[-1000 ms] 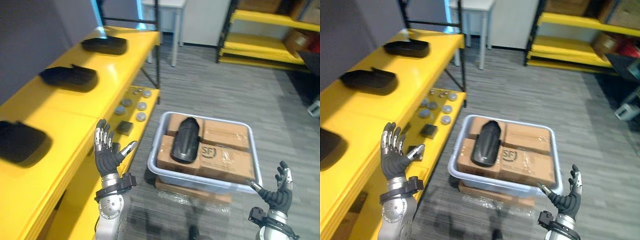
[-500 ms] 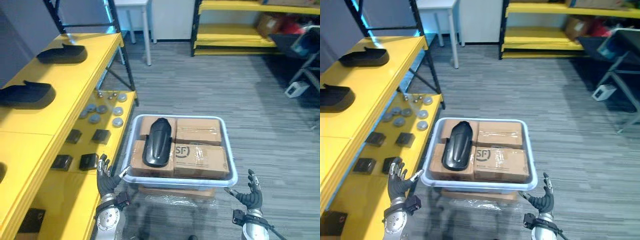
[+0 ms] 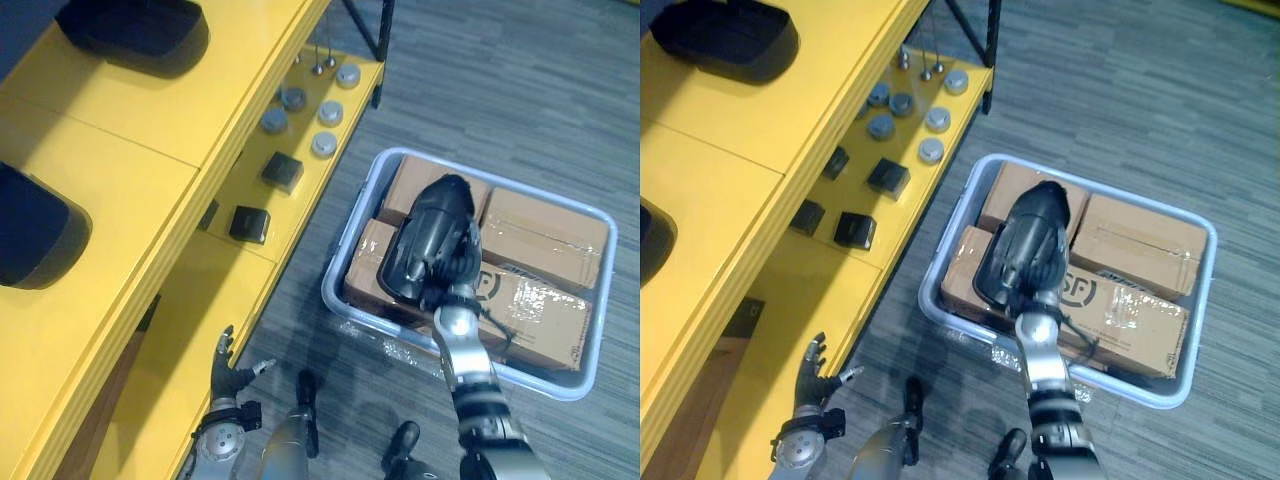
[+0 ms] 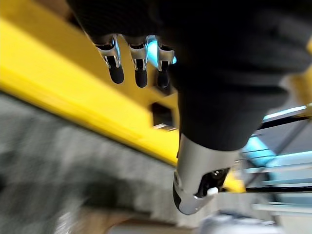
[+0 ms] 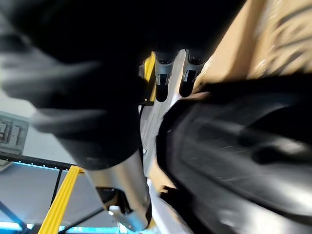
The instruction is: Walk over and take plastic housings, then place them on the shelf
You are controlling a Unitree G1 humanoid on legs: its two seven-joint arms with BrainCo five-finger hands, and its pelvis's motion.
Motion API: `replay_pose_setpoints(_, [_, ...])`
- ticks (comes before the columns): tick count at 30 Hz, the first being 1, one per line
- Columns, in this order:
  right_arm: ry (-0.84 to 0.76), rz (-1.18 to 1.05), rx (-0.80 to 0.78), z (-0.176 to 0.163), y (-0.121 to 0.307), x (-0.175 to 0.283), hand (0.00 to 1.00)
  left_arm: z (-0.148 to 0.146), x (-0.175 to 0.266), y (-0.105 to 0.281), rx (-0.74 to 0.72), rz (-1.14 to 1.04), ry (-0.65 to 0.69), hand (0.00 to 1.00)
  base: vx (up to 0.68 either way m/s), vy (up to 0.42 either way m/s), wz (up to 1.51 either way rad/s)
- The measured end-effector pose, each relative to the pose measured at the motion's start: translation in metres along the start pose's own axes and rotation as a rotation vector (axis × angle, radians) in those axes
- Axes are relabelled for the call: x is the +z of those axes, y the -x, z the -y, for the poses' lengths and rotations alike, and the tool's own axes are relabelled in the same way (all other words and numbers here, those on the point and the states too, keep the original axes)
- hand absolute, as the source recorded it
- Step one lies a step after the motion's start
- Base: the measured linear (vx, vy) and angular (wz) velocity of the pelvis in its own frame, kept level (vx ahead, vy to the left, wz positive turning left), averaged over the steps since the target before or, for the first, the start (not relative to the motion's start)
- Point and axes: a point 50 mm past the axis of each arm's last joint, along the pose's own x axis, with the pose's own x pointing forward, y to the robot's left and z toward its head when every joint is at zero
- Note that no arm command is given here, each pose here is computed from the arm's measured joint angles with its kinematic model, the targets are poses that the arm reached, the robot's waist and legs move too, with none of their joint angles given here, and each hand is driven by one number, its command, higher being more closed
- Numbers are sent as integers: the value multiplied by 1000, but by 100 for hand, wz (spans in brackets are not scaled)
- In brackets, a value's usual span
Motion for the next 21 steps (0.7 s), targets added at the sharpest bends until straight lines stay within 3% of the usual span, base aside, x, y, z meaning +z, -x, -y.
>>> replay_pose_setpoints(7, [60,-18,-177,21,-45,23,0,17,-14,-6,-32,-80,18,0,40,-9,2])
replay_pose_setpoints(14, [126,9,-311,39,-54,32,0,25,-23,-8,-37,-131,27,0,44,4,4])
replay_pose_setpoints(21, [210,-88,-270,36,-58,11,0,24,-28,-10,-16,-168,54,0,30,-2,-4])
